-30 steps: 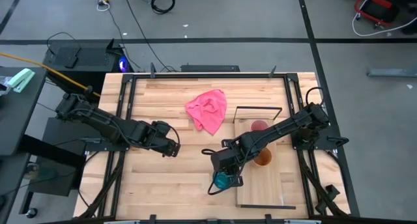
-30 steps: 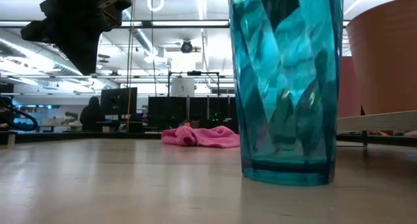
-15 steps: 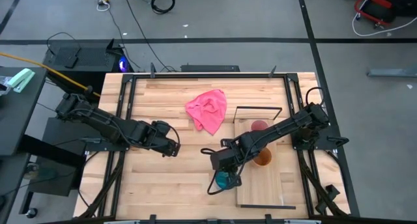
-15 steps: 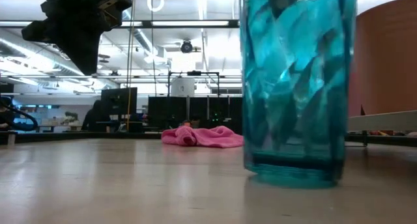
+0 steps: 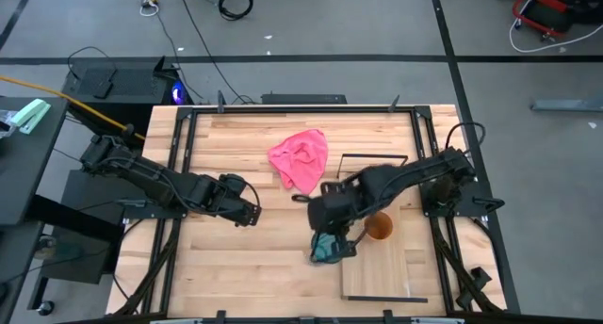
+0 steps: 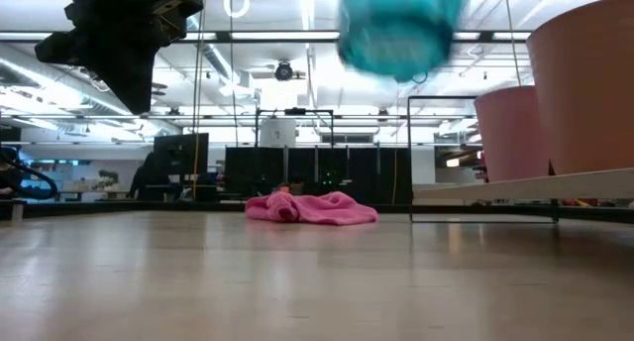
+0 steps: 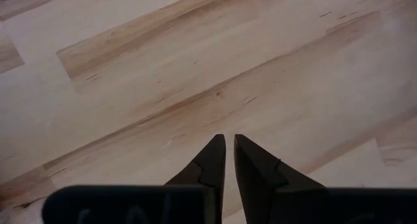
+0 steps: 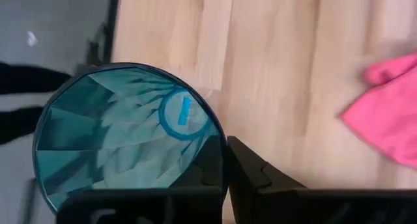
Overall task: Stack small to large cups/mugs on shelf
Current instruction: Put the blue plastic glass on the shelf, then return to Home Position
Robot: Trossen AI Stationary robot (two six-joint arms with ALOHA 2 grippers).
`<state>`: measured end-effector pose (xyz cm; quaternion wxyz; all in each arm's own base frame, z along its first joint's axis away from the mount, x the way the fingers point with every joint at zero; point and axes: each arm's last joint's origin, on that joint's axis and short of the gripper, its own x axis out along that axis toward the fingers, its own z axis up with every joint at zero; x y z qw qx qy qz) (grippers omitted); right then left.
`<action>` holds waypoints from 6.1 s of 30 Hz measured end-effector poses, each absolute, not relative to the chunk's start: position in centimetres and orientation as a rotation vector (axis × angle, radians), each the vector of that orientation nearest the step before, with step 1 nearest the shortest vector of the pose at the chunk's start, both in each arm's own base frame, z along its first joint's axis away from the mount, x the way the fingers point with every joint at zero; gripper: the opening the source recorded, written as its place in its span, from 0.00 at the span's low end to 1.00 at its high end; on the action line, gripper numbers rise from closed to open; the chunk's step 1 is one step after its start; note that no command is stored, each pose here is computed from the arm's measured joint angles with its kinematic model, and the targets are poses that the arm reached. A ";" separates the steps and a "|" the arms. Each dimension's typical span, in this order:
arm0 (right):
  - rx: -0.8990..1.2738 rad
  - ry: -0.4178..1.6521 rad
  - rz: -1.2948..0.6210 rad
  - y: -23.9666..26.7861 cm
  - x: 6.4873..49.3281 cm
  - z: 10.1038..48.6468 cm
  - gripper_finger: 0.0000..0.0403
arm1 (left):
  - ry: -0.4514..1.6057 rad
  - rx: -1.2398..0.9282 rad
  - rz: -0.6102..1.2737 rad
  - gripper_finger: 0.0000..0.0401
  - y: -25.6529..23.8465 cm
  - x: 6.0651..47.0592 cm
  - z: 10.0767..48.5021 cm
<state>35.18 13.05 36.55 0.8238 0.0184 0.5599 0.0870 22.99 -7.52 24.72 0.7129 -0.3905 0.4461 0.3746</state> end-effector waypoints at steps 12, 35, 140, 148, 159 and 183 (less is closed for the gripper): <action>0.102 1.061 0.104 11.0 29.1 45.1 0.02 | 0.972 -0.881 0.814 0.09 -7.6 23.2 24.8; 0.175 1.325 -0.091 15.5 17.1 37.5 0.02 | 0.962 -0.877 0.804 0.07 -7.6 23.3 24.8; 0.042 1.321 0.022 20.3 22.1 31.9 0.13 | 0.949 -0.895 0.801 0.05 -7.7 23.4 24.9; 0.093 1.288 0.026 19.6 21.3 33.2 0.13 | 0.949 -0.895 0.801 0.07 -7.7 23.4 24.9; 0.262 1.154 0.094 16.5 17.6 38.0 0.13 | 0.945 -0.898 0.798 0.05 -7.7 23.5 24.9; 0.366 0.126 0.569 7.4 6.9 49.0 0.13 | 0.229 -0.481 -0.048 0.06 -12.2 28.6 31.9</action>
